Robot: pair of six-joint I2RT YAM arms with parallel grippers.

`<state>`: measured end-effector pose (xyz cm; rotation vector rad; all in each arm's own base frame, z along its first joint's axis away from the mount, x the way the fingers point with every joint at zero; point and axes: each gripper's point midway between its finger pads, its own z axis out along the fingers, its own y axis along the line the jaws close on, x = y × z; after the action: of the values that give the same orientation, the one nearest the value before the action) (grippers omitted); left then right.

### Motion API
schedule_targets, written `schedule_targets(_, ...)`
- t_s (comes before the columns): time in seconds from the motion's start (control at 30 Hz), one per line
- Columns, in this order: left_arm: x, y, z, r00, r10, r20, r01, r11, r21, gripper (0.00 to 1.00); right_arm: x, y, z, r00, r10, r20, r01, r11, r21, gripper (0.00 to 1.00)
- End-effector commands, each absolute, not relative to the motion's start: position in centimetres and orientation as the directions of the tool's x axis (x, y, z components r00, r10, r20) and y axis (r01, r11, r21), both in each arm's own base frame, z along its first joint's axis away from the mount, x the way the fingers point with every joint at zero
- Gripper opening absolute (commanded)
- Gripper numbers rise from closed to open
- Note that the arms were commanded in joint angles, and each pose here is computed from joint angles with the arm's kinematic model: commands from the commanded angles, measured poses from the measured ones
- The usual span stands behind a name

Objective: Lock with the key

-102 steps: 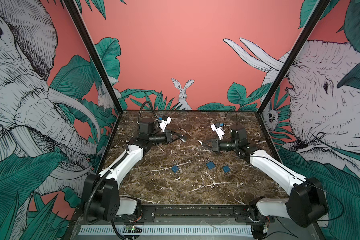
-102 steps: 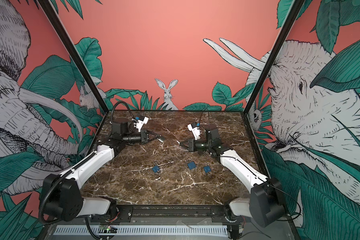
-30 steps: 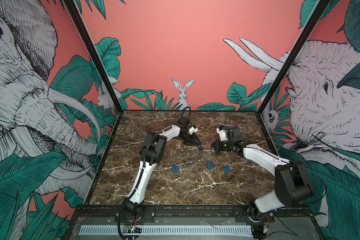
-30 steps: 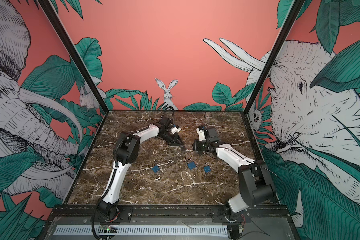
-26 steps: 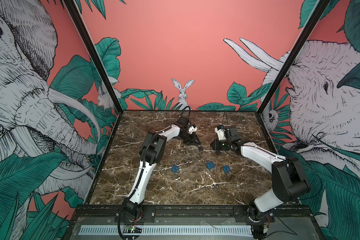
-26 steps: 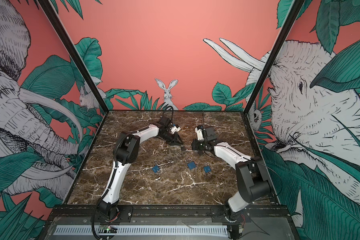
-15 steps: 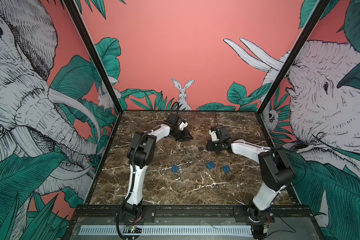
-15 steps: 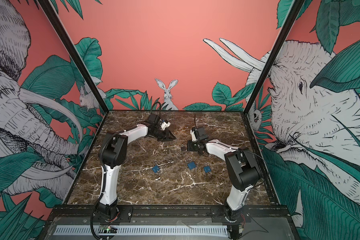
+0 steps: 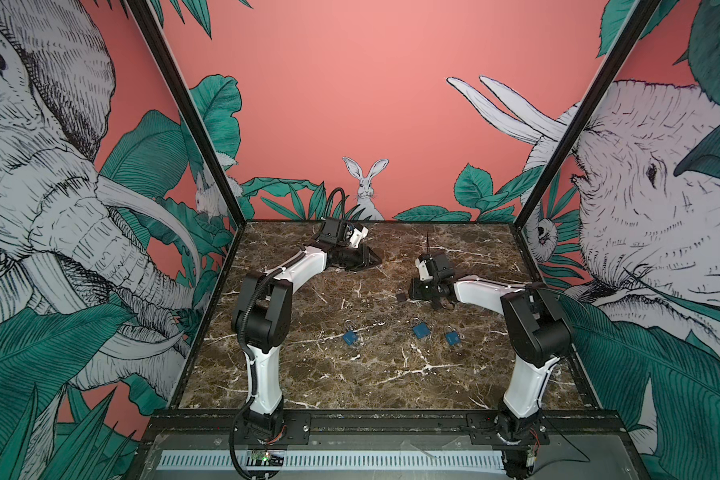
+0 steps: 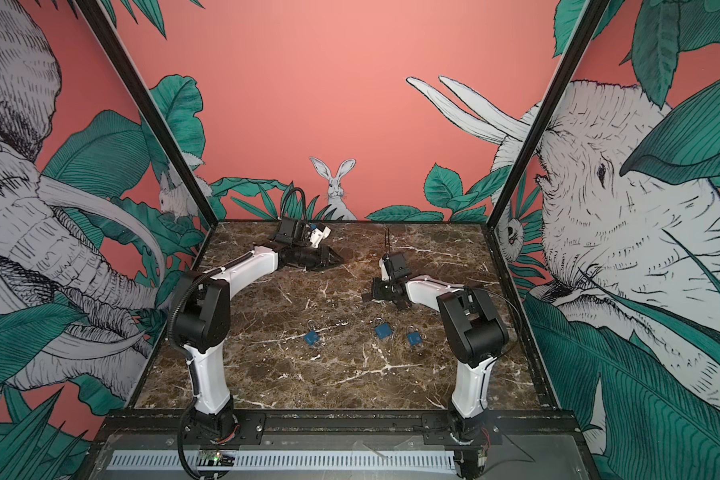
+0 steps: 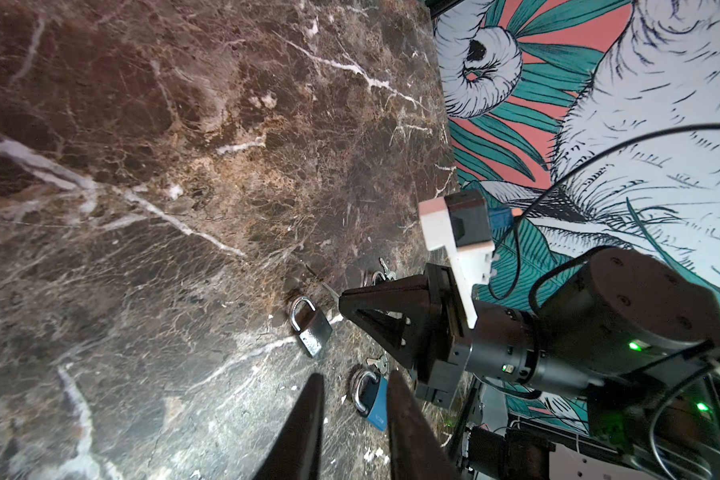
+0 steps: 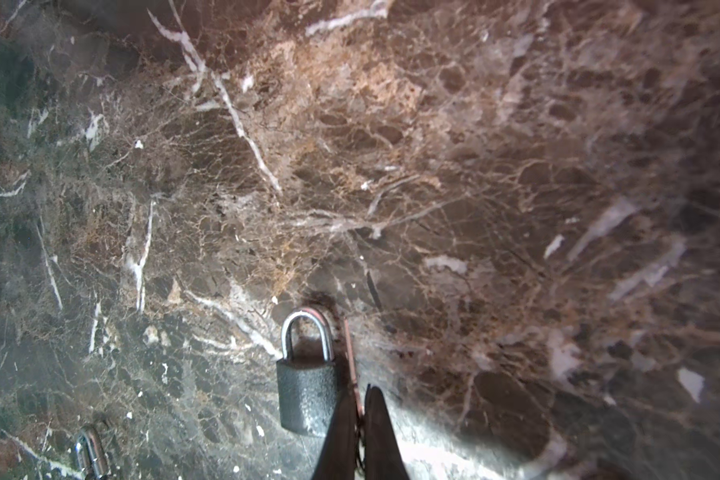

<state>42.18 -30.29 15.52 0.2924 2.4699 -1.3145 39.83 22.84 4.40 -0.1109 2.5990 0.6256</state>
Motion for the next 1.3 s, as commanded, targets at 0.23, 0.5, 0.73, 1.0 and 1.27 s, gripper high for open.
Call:
schedule_targets(0.23, 41.9, -30.5, 17.4, -0.919, 0.016, -0.394, 0.346, 0.513, -0.786, 0.27, 40.2, 23.7, 3.8, -0.895, 0.025, -0.446, -0.187, 0.886, 0.424, 0.1)
schedule_targets(0.5, 41.9, -30.5, 17.6, -0.918, 0.013, -0.396, 0.347, 0.508, -0.789, 0.27, 39.9, 23.4, 5.6, -0.876, 0.03, -0.481, -0.198, 0.887, 0.416, 0.21)
schedule_targets(0.73, 41.4, -30.0, 18.3, -0.912, 0.005, -0.41, 0.354, 0.515, -0.781, 0.27, 39.0, 22.5, 7.9, -0.853, 0.001, -0.522, -0.223, 0.904, 0.365, 0.22)
schedule_targets(1.0, 39.7, -26.8, 19.0, -0.892, -0.056, -0.449, 0.331, 0.595, -0.732, 0.26, 35.3, 22.4, 10.0, -0.822, -0.139, -0.553, -0.311, 0.923, 0.229, 0.22)
schedule_targets(1.27, 37.0, -20.0, 18.1, -0.866, -0.189, -0.464, 0.21, 0.703, -0.679, 0.26, 31.0, 23.9, 12.9, -0.754, -0.293, -0.587, -0.433, 0.895, 0.109, 0.22)
